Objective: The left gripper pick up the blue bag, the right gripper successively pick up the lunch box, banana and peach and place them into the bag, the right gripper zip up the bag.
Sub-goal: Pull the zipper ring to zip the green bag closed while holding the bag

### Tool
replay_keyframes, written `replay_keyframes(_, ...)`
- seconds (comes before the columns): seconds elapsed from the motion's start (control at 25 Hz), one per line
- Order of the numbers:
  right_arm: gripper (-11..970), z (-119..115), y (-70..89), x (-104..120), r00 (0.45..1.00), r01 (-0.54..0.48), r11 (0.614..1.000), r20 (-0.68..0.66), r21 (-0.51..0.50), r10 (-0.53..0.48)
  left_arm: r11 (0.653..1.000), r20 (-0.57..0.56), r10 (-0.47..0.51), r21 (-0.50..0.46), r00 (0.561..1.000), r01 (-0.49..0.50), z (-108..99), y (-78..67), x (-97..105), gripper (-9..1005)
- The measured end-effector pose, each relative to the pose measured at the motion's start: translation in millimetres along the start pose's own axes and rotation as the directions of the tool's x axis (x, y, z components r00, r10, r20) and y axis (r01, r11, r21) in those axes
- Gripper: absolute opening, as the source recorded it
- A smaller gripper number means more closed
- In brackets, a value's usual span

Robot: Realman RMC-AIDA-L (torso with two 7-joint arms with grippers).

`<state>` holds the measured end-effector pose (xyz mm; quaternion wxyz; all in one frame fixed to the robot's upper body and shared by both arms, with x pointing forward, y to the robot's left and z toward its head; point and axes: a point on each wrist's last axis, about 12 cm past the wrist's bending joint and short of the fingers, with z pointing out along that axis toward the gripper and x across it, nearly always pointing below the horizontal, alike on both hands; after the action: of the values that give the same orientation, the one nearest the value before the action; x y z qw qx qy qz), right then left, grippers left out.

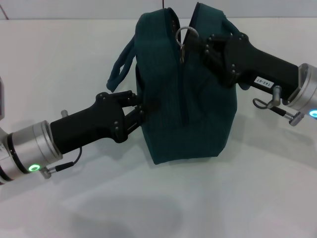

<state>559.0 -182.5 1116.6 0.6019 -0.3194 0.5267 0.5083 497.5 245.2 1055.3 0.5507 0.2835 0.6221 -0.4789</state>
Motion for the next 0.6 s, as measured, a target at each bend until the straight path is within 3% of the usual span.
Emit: replay_keyframes(0.6, 6, 2.1, -4.0, -4.3, 0.999, -0.041, 0.999, 0.021, 0.026, 0.040, 0.998, -0.076, 0.009, 0.055, 0.997, -0.005, 0.6, -4.9, 7.1, 144)
